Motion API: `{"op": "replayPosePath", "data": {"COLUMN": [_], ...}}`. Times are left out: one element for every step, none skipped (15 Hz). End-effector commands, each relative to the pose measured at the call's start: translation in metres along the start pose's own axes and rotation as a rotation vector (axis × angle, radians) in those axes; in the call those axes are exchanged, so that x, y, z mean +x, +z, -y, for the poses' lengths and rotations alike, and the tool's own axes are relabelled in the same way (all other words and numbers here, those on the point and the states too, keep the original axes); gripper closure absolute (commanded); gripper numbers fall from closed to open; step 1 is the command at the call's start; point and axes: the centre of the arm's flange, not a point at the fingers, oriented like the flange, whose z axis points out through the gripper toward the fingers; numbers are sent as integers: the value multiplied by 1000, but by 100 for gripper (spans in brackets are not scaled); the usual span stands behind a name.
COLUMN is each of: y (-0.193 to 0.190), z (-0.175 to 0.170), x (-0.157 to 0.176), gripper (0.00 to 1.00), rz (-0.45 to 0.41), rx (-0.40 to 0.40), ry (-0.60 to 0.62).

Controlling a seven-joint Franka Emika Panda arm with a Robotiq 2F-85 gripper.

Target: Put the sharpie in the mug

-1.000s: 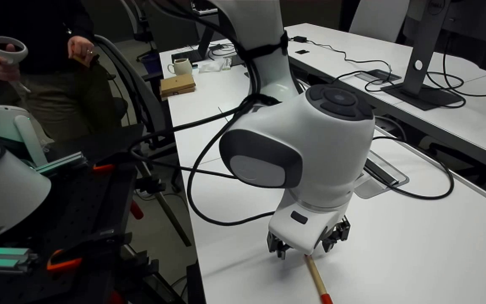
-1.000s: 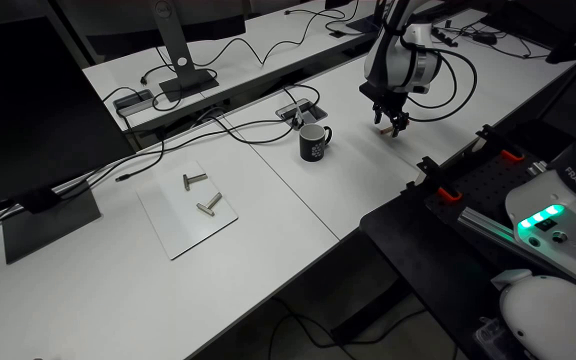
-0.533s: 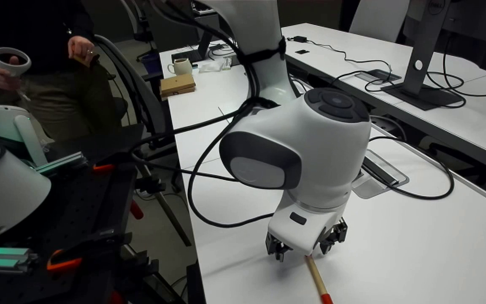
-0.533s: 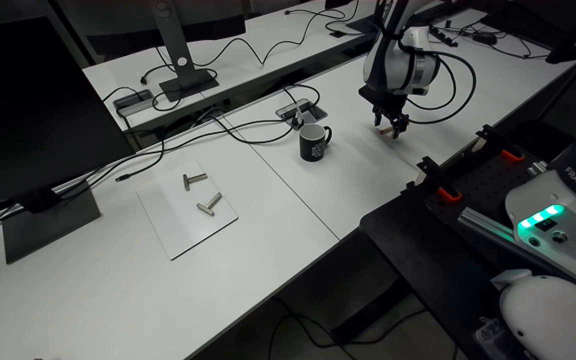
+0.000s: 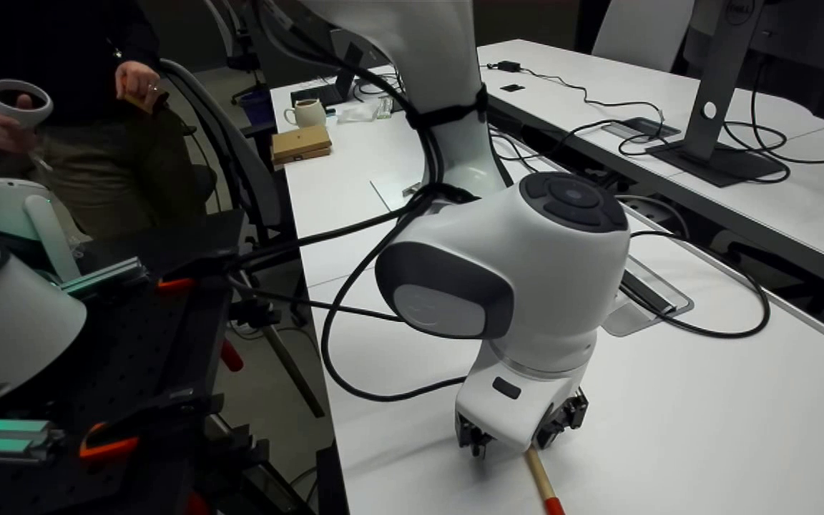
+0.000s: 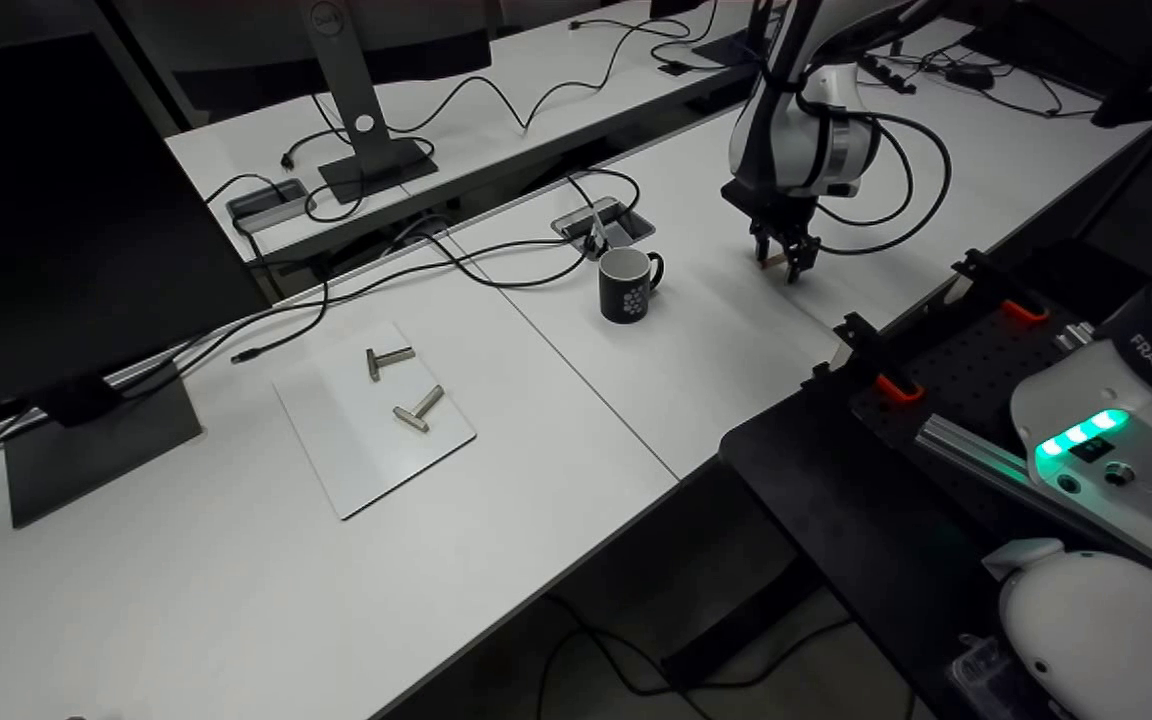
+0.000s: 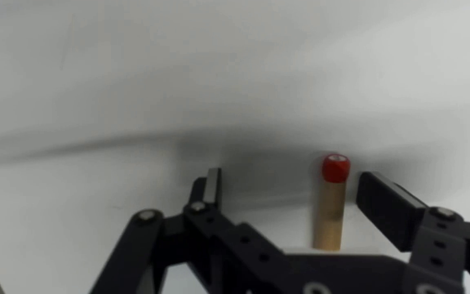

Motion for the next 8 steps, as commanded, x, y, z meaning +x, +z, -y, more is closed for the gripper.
{"op": "replayPosePath", "data": {"y": [4,4,3,3,3,3,3,3], "z": [7,7,8,8,8,8,8,8], "x": [1,1,1,1,1,2,2,2], "gripper": [47,54,62,70,77,85,92,100], "rz": [-7,-8,-9,-11,-12,-13,-14,-15], "rx": [-3,-2,-1,0,1,1,0,0], "ry": [1,1,0,0,0,0,0,0]}}
